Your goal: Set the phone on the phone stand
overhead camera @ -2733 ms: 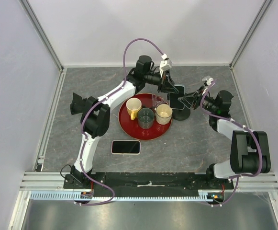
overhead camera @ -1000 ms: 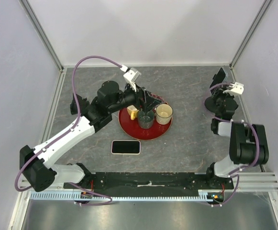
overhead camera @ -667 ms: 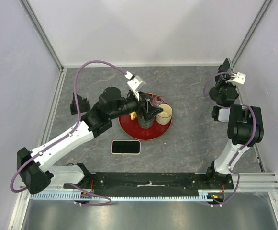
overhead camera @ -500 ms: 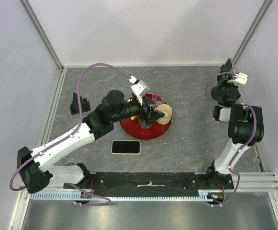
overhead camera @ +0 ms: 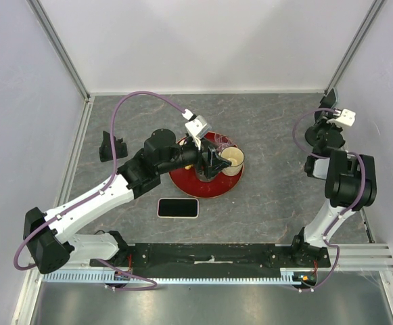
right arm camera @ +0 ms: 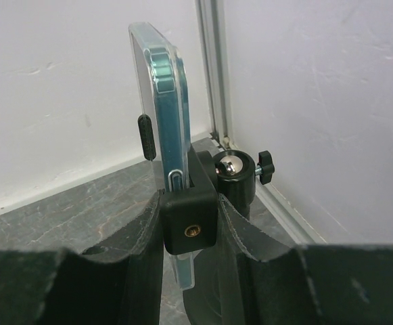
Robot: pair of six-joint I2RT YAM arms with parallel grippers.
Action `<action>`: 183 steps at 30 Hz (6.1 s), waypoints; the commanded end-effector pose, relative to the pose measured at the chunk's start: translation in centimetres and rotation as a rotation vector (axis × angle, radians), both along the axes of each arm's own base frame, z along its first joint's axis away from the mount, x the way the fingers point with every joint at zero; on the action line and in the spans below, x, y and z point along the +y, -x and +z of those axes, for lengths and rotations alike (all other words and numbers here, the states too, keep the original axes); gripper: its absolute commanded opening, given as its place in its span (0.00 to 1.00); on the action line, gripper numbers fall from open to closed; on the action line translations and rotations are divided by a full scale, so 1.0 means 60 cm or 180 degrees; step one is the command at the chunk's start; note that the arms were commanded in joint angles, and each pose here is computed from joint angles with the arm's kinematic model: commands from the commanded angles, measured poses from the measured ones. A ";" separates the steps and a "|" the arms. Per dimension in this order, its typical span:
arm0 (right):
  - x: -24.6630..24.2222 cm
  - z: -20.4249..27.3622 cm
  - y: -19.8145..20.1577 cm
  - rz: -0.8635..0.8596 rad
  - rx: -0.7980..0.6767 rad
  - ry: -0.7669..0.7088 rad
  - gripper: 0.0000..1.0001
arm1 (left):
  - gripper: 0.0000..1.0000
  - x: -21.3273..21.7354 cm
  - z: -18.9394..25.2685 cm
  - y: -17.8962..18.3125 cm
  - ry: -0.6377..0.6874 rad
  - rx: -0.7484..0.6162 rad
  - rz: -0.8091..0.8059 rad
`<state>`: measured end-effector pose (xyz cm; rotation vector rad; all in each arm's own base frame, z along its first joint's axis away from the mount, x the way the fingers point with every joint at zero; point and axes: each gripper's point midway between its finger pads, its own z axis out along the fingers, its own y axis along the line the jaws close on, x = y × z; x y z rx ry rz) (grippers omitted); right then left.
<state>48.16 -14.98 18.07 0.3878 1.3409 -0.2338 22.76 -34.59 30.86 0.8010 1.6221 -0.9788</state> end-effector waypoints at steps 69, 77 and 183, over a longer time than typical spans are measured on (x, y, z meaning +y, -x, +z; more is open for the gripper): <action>0.547 0.127 0.318 0.2741 0.1909 -0.1466 0.98 | 0.79 0.751 -0.174 -0.348 0.0098 0.1235 0.4643; 0.539 0.122 0.335 0.2830 0.1899 -0.1264 0.98 | 0.66 0.750 -0.239 -0.370 -0.0185 0.1418 0.4444; 0.260 0.187 0.413 0.0049 0.0259 -0.0297 0.00 | 0.61 0.300 0.159 -0.156 0.1274 -0.0245 0.0794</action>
